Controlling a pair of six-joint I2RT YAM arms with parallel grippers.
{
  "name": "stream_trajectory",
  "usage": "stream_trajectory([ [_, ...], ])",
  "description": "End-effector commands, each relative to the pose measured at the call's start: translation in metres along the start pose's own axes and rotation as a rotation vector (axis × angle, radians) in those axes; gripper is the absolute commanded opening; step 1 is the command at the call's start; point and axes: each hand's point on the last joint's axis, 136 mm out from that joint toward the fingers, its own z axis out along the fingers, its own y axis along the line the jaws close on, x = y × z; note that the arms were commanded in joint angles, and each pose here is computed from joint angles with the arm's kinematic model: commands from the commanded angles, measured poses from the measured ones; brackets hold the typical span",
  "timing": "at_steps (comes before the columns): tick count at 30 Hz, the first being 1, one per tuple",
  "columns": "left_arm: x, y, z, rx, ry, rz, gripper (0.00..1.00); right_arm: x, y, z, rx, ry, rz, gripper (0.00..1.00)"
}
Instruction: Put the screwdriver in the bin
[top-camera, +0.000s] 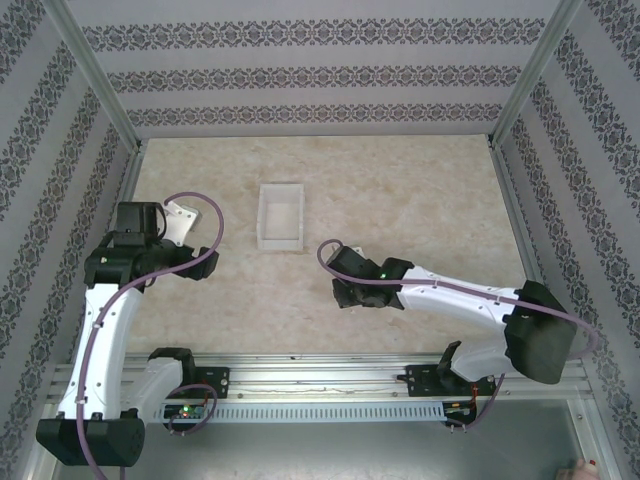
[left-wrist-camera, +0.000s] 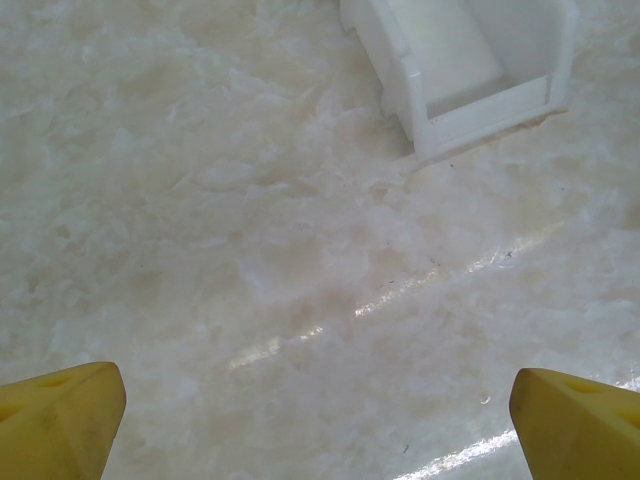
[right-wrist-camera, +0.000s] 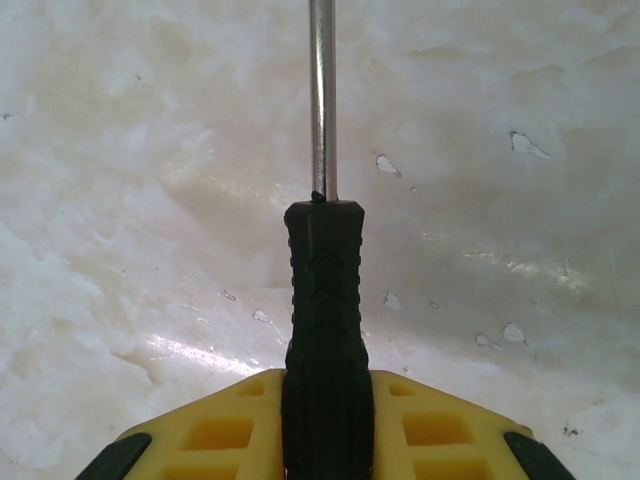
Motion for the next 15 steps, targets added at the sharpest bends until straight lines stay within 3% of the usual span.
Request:
stream_trajectory([
  [1, -0.008, -0.003, 0.0, 0.013, -0.036, 0.006, 0.99, 0.002, -0.01, -0.007, 0.017, -0.003, -0.015, 0.2],
  [15, -0.001, -0.003, 0.0, 0.008, -0.023, 0.012, 0.99, -0.009, -0.007, -0.029, -0.006, -0.045, -0.044, 0.21],
])
